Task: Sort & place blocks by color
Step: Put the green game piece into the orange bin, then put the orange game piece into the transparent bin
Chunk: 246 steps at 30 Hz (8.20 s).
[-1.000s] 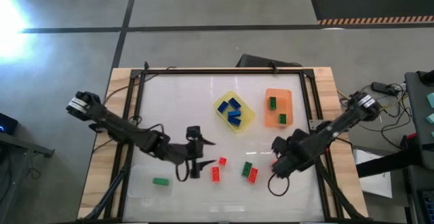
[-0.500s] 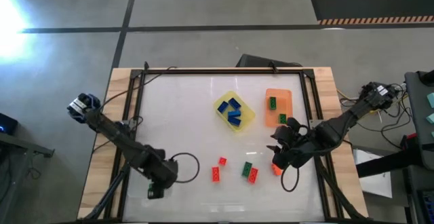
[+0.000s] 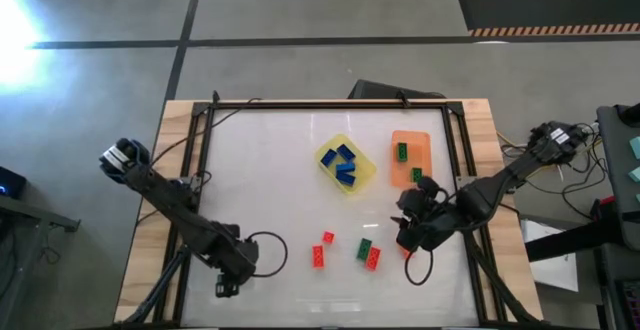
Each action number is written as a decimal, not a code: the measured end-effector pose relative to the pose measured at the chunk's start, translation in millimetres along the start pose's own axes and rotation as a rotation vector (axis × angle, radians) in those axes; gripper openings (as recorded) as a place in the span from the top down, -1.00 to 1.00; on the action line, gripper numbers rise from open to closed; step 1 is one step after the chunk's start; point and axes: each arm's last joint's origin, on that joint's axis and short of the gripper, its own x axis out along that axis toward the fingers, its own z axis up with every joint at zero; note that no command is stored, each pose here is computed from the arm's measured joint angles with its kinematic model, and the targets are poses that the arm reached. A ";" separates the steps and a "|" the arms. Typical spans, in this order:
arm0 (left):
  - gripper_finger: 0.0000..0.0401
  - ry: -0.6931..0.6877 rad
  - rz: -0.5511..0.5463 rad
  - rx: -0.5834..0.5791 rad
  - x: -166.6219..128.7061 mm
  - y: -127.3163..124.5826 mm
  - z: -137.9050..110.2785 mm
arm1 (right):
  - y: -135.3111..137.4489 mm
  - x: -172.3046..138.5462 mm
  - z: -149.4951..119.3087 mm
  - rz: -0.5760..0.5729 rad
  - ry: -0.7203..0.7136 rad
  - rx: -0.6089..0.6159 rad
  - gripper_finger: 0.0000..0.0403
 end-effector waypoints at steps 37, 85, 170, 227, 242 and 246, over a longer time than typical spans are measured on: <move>0.71 0.103 0.120 0.103 31.9 -4.1 5.5 | 3.3 3.3 -1.1 0.009 0.030 -0.006 0.00; 0.70 -1.390 0.516 0.372 -61.1 11.6 104.1 | 47.9 68.7 40.8 0.205 -1.033 -0.366 0.00; -0.24 -1.404 0.537 0.262 -42.9 26.7 117.2 | -63.0 60.3 6.2 -0.235 -0.081 0.359 -0.01; -0.24 -1.402 0.537 0.266 -42.3 26.1 116.6 | 65.1 109.9 -75.2 -0.265 0.633 0.229 0.60; -0.24 -1.423 0.491 0.286 -46.4 21.0 117.0 | 46.4 46.8 -36.4 -0.077 0.194 0.123 0.60; -0.24 -1.430 0.438 0.267 -46.1 20.3 117.1 | 41.1 35.7 -28.3 -0.025 -0.020 0.081 0.60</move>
